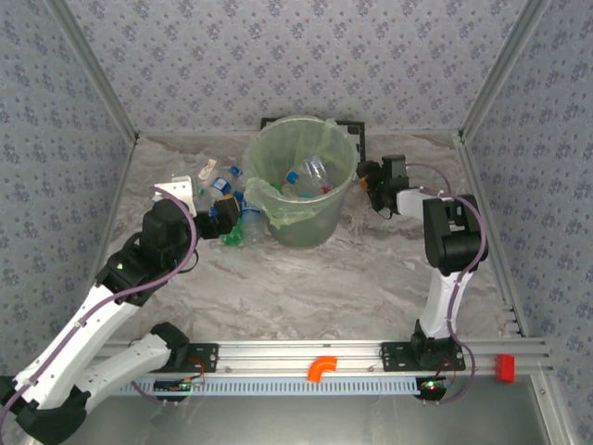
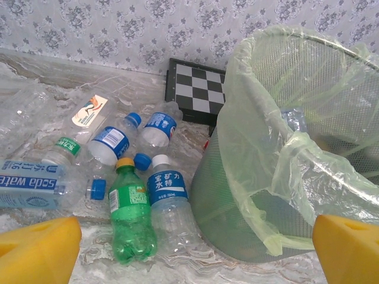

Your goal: Put the plastic bottles in the bin

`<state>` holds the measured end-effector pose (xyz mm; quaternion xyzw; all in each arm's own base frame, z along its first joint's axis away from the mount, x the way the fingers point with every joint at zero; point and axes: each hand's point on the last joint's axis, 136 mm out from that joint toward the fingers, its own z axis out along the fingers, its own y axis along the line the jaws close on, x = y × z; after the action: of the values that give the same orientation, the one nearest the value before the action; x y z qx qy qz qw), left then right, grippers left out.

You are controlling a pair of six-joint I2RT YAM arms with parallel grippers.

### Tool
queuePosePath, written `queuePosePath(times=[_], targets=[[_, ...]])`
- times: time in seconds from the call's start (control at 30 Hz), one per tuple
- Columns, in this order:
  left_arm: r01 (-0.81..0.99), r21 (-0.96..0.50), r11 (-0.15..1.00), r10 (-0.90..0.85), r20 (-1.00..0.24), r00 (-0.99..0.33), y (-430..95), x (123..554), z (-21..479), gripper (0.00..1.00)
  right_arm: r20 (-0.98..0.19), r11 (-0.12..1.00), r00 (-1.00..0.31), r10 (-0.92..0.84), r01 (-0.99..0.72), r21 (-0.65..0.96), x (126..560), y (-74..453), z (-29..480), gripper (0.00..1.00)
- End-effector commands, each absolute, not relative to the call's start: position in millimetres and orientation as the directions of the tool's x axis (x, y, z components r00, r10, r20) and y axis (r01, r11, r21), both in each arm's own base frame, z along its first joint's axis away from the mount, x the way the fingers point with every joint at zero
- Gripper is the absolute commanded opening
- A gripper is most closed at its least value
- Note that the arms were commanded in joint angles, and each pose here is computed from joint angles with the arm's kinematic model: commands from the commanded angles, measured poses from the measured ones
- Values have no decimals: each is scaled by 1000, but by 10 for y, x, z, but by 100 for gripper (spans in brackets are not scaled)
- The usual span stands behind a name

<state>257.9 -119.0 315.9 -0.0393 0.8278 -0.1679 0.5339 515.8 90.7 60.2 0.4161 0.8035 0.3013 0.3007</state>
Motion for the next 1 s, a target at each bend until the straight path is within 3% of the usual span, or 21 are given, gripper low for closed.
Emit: queuePosePath(times=[0.0, 0.3, 0.6, 0.7, 0.97], targets=[[99, -289, 952, -224, -882, -416, -1122, 2583, 3176, 100, -240, 443, -404, 883, 544, 712, 5317, 709, 519, 92], [92, -280, 956, -218, -881, -420, -1103, 2602, 3158, 100, -248, 394, -311, 917, 623, 676, 5366, 324, 445, 90], [81, -283, 956, -222, -873, -433, -1095, 2625, 3100, 100, -137, 397, -401, 906, 690, 606, 5460, 378, 256, 84], [81, -283, 956, -222, -873, -433, -1093, 2625, 3099, 100, -127, 408, -423, 897, 683, 606, 5471, 395, 264, 73], [84, -289, 954, -227, -873, -431, -1093, 2620, 3114, 100, -223, 457, -424, 878, 601, 656, 5409, 364, 685, 66]])
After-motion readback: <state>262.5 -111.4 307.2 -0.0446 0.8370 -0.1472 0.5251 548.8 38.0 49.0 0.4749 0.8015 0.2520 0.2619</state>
